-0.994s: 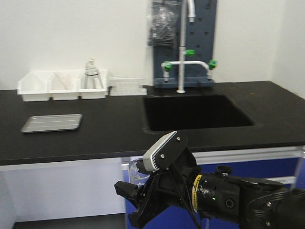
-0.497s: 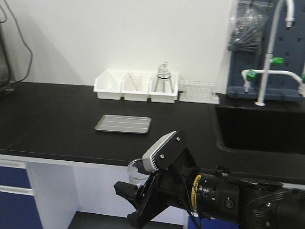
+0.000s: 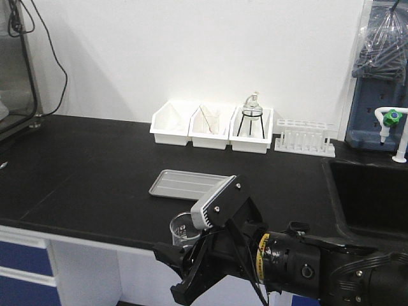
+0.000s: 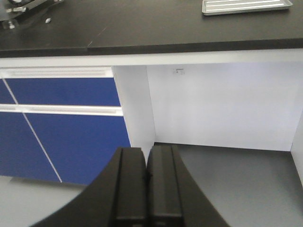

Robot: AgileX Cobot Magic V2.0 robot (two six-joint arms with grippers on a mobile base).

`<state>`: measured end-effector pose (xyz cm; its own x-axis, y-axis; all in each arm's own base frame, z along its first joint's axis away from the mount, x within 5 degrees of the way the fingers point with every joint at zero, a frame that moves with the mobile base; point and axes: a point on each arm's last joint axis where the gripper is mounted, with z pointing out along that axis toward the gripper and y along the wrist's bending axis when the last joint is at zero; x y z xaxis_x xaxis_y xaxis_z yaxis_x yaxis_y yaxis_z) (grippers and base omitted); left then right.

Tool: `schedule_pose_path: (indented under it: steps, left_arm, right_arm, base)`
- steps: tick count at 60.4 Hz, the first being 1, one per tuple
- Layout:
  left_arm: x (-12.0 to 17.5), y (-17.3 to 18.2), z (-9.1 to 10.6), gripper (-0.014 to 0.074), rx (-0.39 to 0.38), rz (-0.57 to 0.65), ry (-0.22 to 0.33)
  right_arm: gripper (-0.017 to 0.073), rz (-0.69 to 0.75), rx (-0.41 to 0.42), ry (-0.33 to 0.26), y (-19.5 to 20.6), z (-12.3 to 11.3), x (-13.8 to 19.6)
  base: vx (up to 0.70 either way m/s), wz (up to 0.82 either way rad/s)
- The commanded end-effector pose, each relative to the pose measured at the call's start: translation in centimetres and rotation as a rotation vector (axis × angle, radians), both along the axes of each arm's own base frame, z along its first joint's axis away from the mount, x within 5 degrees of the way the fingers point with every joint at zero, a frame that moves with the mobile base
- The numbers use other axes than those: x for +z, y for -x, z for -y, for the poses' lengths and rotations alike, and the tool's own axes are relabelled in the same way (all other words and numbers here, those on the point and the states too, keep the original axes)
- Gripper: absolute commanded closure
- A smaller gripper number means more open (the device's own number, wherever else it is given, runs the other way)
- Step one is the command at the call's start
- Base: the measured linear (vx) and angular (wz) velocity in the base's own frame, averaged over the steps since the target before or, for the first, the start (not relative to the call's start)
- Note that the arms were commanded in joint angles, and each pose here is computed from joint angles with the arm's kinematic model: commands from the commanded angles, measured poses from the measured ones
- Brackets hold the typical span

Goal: Move beaker to silver tray on left bench
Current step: 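Drive the base toward the bench with the silver tray, beaker held, then approach the silver tray with the beaker in the right gripper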

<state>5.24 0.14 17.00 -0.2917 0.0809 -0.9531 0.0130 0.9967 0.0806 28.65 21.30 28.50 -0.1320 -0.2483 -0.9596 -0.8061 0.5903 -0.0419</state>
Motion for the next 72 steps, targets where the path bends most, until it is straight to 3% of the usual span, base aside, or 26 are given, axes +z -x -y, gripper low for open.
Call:
schedule_pose_path:
  steps: [1, 72]
  left_arm:
    - [0.04, -0.17, 0.07, 0.0592, -0.009, 0.063, 0.004]
    - [0.04, -0.17, 0.07, 0.0592, -0.009, 0.063, 0.004]
  right_arm:
    - [0.0571, 0.058, 0.018, -0.080, 0.53, 0.10, 2.78]
    - [0.0571, 0.058, 0.018, -0.080, 0.53, 0.10, 2.78]
  base:
    - [0.31, -0.06]
    - [0.29, -0.08]
